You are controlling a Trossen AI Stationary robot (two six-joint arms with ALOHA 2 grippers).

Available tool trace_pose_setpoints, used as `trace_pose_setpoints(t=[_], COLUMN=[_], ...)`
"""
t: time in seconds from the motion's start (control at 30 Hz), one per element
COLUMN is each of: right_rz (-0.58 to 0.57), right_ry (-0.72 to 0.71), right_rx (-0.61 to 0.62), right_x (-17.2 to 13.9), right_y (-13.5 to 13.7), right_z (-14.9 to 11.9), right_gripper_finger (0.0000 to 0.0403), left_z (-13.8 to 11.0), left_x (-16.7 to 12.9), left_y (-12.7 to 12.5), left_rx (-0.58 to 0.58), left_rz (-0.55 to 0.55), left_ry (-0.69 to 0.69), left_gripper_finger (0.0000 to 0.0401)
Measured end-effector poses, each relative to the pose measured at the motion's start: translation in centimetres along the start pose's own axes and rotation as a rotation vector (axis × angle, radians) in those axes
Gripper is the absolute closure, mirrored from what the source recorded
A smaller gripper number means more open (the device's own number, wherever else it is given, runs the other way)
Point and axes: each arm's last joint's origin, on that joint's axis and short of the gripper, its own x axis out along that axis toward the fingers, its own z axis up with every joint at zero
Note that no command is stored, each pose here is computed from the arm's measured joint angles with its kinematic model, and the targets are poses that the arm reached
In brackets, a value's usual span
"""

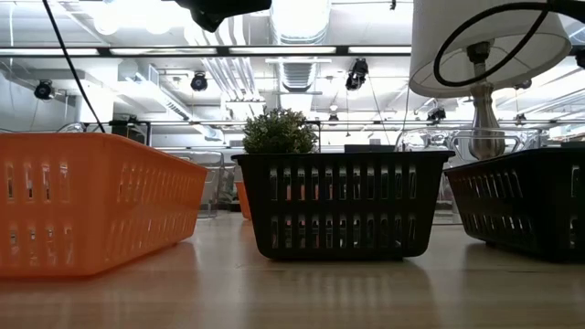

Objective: Stack baskets by color
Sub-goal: Stack the right black bin on the middle black bin

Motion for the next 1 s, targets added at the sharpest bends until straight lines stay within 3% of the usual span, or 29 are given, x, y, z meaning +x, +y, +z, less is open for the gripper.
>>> trace_pose_setpoints(t=[0.33,0.7,0.83,1.0], right_rz=[0.002,0.039,-0.024,-0.095], right_ry=[0.001,0.064,0.051,0.039], right_rx=[0.08,0.056,0.026,-0.133], right_x=[0.0,-2.1,-4.1,-7.7], right_y=[0.0,-0.9,-1.6,-2.1], right_z=[0.0,-0.1,0.0,-0.2], right_gripper_finger=[0.0388,0.039,0.039,0.0391], left_z=[0.0,0.0,0.0,0.0], left_x=[0.0,0.0,0.0,0.0], left_y=[0.0,0.2,0.2,0.2], left_rx=[0.017,0.104,0.105,0.102], left_rz=[0.0,0.057,0.057,0.057], left_ry=[0.004,0.008,0.009,0.009], left_gripper_finger=[0.0299,0.0299,0.0299,0.0299])
